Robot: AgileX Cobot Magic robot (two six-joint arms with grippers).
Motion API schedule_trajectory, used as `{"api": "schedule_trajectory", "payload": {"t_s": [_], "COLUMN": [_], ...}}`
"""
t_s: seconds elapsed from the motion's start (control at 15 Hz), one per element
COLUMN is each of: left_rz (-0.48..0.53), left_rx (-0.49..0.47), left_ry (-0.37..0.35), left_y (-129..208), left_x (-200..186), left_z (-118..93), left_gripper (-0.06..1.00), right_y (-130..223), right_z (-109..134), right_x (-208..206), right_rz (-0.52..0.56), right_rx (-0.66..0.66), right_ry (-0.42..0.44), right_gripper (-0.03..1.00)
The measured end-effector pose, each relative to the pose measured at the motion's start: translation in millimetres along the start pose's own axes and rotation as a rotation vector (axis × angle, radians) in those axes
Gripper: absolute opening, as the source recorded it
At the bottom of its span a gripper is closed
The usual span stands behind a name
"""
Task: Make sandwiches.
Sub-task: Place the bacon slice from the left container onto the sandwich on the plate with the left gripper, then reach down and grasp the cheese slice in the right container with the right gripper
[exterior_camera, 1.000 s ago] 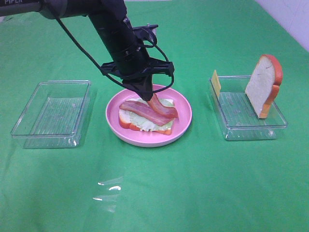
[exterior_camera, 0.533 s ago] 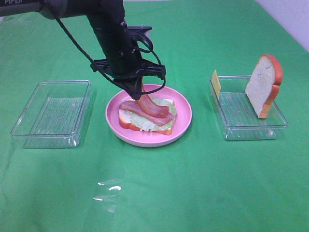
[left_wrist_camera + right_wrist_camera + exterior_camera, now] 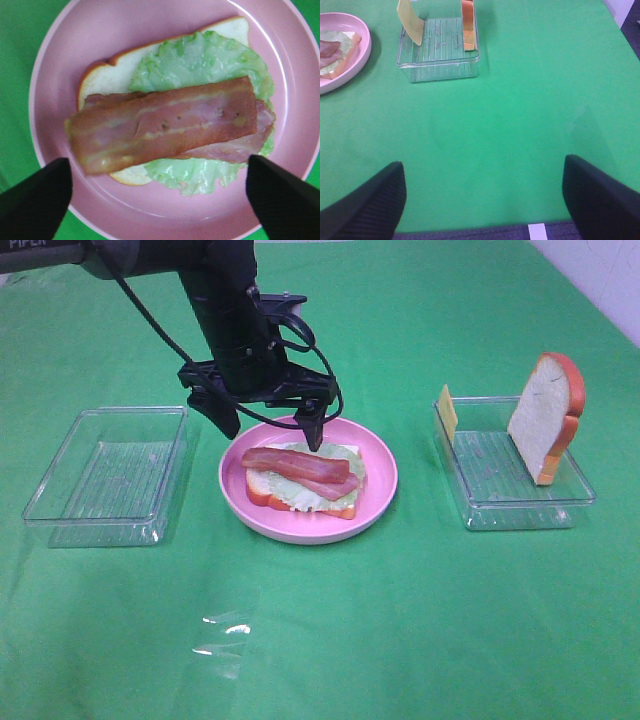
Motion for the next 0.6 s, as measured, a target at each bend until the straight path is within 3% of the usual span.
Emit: {"api": "schedule_trajectory", "payload": {"t_s": [0.2,0.4,0.53,0.6], "left_rz": [0.015,-0.028,-0.087,-0.112], "left_rx": [0.026,0.092,0.043,-0.006], "left_ry": [-0.017,-0.13,-0.159,-0.165], "left_y": [3.7,-1.6,-17.4,-27.1], "left_x": [-14.6,-46.5,-72.4,-85.4], "left_z": [1.5,21.9,54.7,81.7], "left_gripper": [0.99,0.99,0.99,0.99], "right_y": [0.0,0.0,0.0,0.0], "right_z": [0.0,0.0,0.0,0.0], "right_x": [0.0,0.0,0.0,0.0], "right_rz": [0.0,0.0,0.0,0.0], "right_rx": [0.0,0.0,0.0,0.0], "right_ry": [0.0,0.0,0.0,0.0], "right_gripper": [0.82,0.82,0.82,0.82]}}
Point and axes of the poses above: a point on each arm's last joint axis where the gripper is mounted, x pointing out along that axis toward the gripper, z along the wrist's bending axis when the last joint is at zero, y = z × x, the point moved 5 cm from there along x, pointing out along that axis toward the gripper, and after that the axes turned 13 degrees about -x, right-handed, at the moved point
